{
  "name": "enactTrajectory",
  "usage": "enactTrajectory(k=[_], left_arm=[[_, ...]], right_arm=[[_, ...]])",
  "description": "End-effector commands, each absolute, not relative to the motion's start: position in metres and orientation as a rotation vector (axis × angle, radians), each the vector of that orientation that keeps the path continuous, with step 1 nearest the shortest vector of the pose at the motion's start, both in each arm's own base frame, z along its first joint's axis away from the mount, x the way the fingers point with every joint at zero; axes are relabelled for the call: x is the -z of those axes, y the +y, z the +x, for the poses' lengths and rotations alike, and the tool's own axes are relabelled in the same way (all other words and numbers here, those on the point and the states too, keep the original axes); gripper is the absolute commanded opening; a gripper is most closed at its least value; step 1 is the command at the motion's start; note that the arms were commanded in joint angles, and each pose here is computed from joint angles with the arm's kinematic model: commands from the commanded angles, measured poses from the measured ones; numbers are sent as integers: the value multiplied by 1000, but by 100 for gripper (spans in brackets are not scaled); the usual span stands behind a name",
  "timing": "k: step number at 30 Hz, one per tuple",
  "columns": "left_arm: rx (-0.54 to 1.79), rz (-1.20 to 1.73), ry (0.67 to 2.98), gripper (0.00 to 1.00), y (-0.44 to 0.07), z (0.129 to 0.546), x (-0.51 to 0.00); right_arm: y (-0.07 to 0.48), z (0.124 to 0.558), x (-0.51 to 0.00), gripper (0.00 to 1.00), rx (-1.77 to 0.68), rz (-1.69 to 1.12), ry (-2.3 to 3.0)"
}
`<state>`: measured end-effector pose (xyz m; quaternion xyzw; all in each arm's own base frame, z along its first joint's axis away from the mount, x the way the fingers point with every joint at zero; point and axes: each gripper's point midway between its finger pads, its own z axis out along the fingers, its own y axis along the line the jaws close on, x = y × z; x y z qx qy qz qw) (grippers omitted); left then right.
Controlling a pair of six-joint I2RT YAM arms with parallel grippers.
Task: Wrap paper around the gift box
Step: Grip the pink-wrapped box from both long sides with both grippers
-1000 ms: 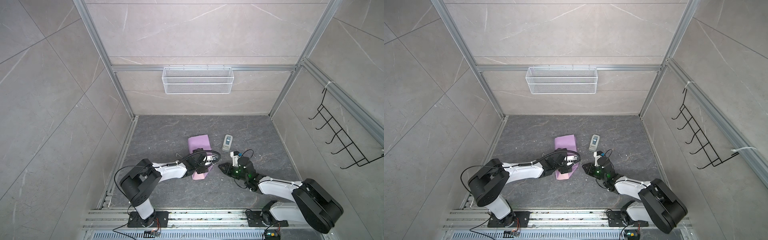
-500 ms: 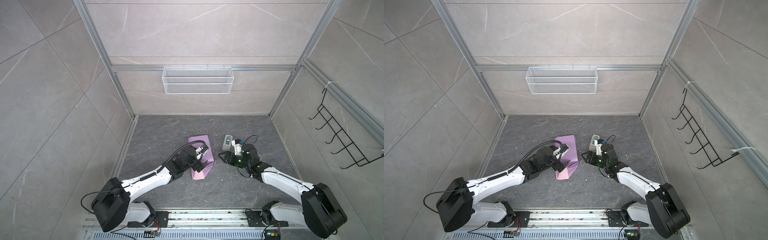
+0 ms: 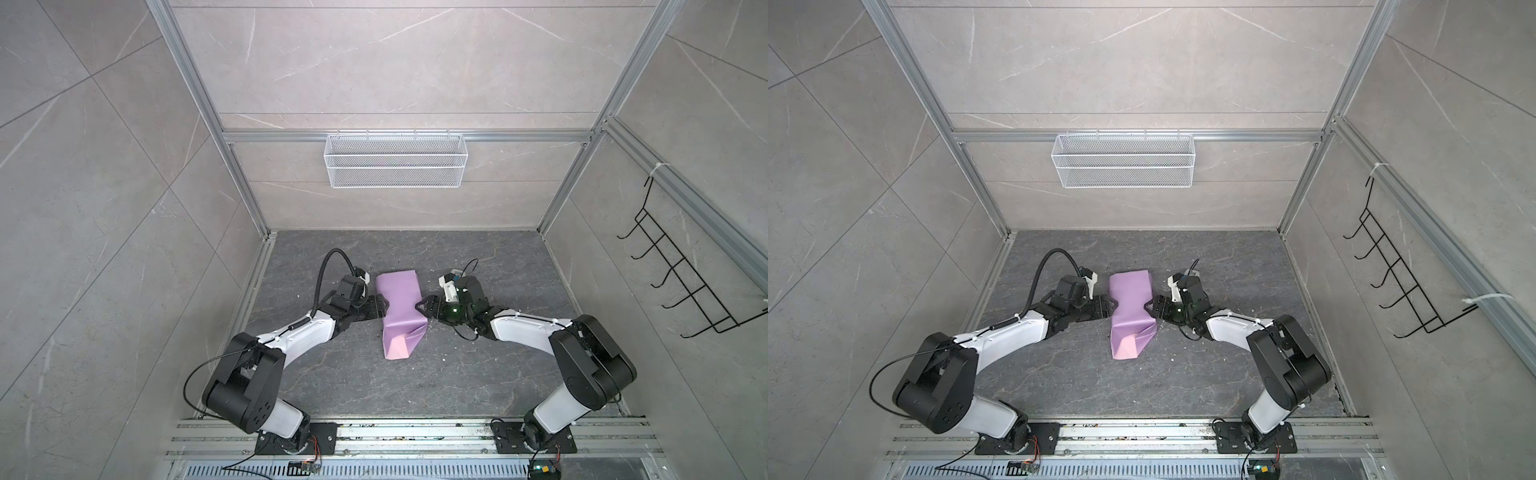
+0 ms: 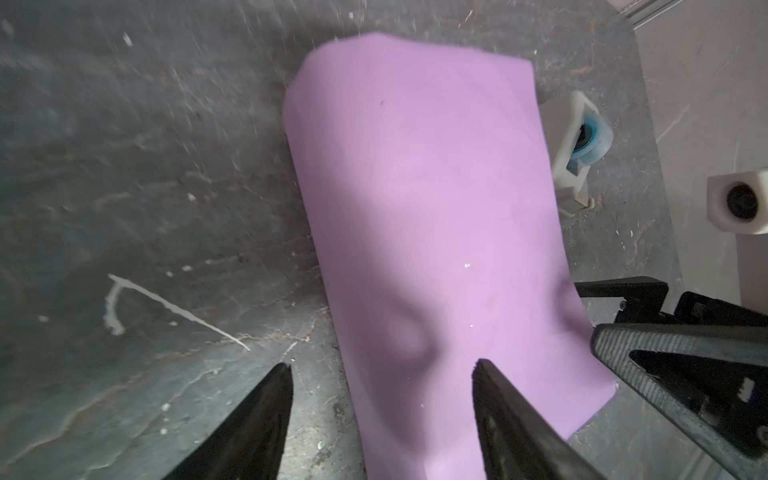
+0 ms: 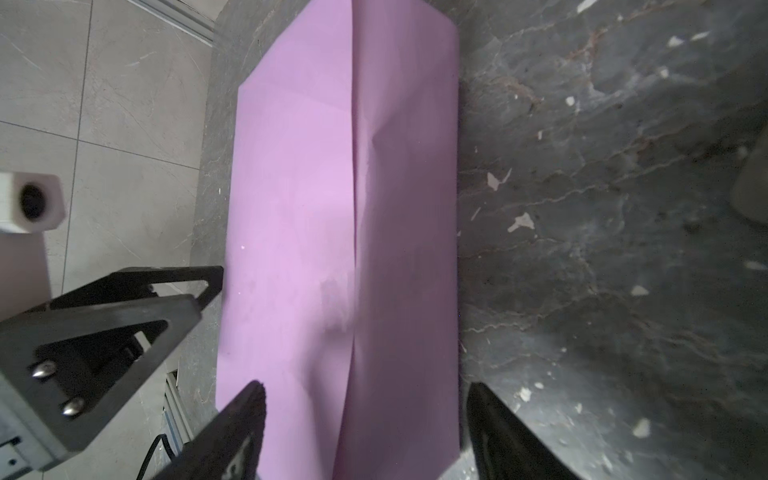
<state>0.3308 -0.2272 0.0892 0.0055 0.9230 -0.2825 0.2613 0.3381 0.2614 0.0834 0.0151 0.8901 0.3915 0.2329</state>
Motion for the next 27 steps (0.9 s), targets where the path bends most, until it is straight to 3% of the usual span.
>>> enactTrajectory(k=[1,11,16,21,23,27], left_arm=[[913,19,2504,64,-253,328,-102],[979,119,2522,58,-291,310,-98],[965,143,2487,67,-292,306,-107],[770,192,2409,78,-256,302,-129],[685,126,2416,75,-230,299,-124],[558,-4,2478,57,-182,289,-102]], right_arm=[[274,338,-93,76,-1160,22,2425],[264,307,-94,65,-1240,74,2425],[239,283,-86,69,-1144,116,2466],[195,278,-105,77,-805,44,2469],[196,278,-122,76,-789,-29,2433],[232,275,-144,69,-765,-255,2407]])
